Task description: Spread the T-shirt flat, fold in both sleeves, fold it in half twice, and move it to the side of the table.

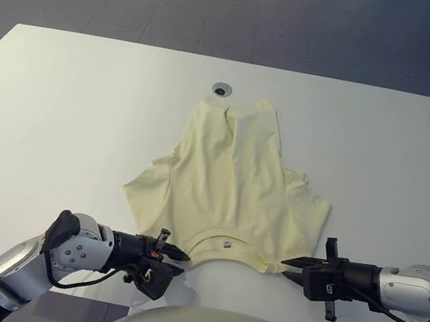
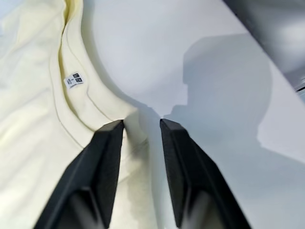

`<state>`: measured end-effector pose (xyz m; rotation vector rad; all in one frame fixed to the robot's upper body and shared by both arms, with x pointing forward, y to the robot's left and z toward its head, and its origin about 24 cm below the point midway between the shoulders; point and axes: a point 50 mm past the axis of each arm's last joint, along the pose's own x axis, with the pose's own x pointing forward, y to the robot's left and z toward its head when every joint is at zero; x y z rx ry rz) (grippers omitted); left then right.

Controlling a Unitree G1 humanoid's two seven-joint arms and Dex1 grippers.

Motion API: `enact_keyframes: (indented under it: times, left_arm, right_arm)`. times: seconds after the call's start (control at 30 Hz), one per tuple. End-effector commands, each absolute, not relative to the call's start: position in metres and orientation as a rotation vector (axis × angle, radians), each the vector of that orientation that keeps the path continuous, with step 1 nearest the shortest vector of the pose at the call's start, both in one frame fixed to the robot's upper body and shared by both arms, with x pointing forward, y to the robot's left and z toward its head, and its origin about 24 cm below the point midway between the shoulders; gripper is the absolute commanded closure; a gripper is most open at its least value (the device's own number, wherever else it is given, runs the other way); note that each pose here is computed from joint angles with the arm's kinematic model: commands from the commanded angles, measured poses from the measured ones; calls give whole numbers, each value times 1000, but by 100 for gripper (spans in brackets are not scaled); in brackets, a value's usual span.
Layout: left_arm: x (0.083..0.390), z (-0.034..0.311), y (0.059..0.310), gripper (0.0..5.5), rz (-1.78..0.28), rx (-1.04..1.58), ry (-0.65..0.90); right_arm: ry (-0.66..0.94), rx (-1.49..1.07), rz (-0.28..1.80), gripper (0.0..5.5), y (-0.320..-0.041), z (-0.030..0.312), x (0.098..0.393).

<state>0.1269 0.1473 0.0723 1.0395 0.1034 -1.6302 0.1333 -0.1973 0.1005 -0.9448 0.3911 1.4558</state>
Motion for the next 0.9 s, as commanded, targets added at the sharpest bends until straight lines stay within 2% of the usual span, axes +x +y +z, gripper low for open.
enact_keyframes:
  times: [0.03,0.23,0.33,0.47,0.7,0.9]
  left_arm:
    - [125,83,148,333,-1641,1019,88]
    - [128,111,141,239,-1594,809,-7]
    - [147,127,133,188,-1432,734,-123]
    - [172,133,127,125,-1220,693,-167]
    - [207,118,137,11,-952,917,-154]
    - [206,76,150,10,-1025,1094,-19]
  right_arm:
    - [390,-929,1476,380,-197,108,130]
    - [336,-917,1439,290,-199,121,137]
    - [271,-880,1381,241,-199,134,149]
    - [196,-859,1253,180,-202,142,170]
    - [179,-854,1121,292,-199,122,194]
    - [199,-953,1017,202,-198,99,216]
